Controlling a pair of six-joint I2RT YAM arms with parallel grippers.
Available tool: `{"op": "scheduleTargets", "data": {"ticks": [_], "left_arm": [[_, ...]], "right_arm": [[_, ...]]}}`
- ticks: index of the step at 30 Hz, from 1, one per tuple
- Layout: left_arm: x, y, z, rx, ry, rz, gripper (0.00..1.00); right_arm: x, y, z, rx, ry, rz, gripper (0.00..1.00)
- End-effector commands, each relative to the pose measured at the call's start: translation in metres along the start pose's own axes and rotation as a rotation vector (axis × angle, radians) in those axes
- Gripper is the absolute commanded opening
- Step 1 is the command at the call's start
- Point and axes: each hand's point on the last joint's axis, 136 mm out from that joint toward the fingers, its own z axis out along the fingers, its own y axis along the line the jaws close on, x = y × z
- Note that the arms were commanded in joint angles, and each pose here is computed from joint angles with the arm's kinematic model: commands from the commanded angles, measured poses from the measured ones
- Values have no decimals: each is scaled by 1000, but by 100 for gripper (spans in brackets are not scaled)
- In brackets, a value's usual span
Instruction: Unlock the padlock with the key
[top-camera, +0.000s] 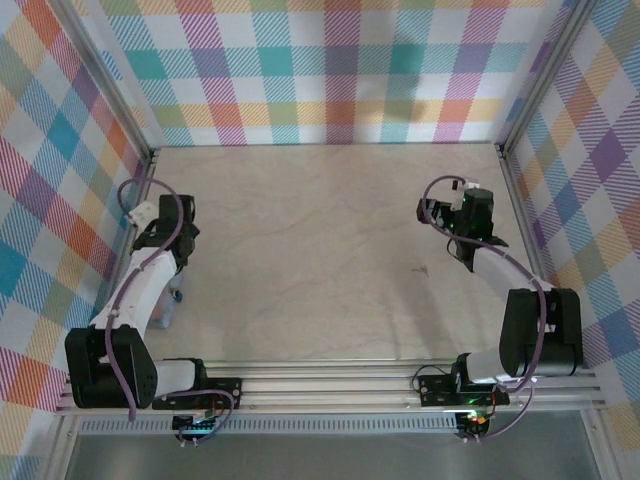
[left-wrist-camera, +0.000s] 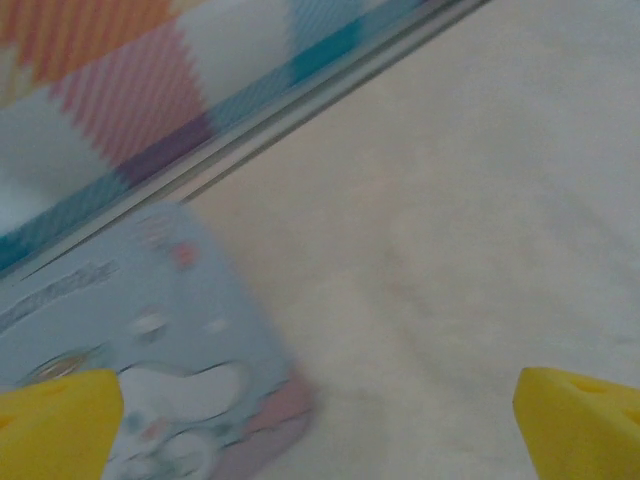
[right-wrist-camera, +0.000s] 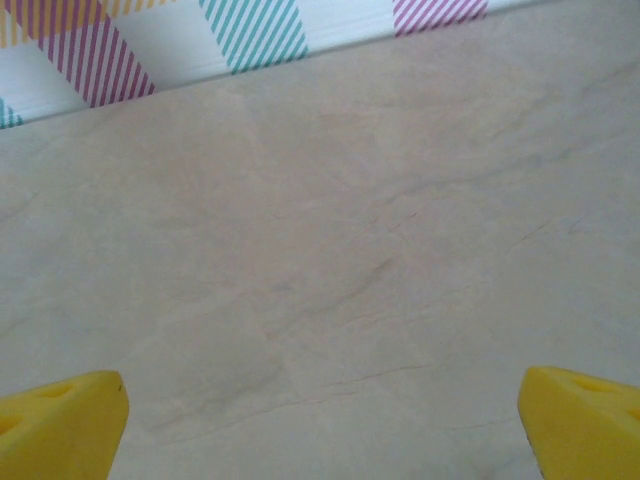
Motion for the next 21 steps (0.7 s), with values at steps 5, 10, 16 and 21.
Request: {"op": "scheduleTargets", "data": {"ticks": [5, 10, 16, 21], "left_arm": [[33, 78, 3, -160, 157, -153, 100], [47, 83, 18, -110, 226, -248, 100], [61, 60, 37, -3, 297, -202, 100], [75, 38, 46, 105, 358, -157, 100]], "right_arm": [[32, 39, 1, -72, 258, 93, 100], [52, 74, 1, -92, 382, 22, 100], [70, 122, 4, -183, 446, -54, 100], [74, 137, 6, -228, 466, -39, 99]]}}
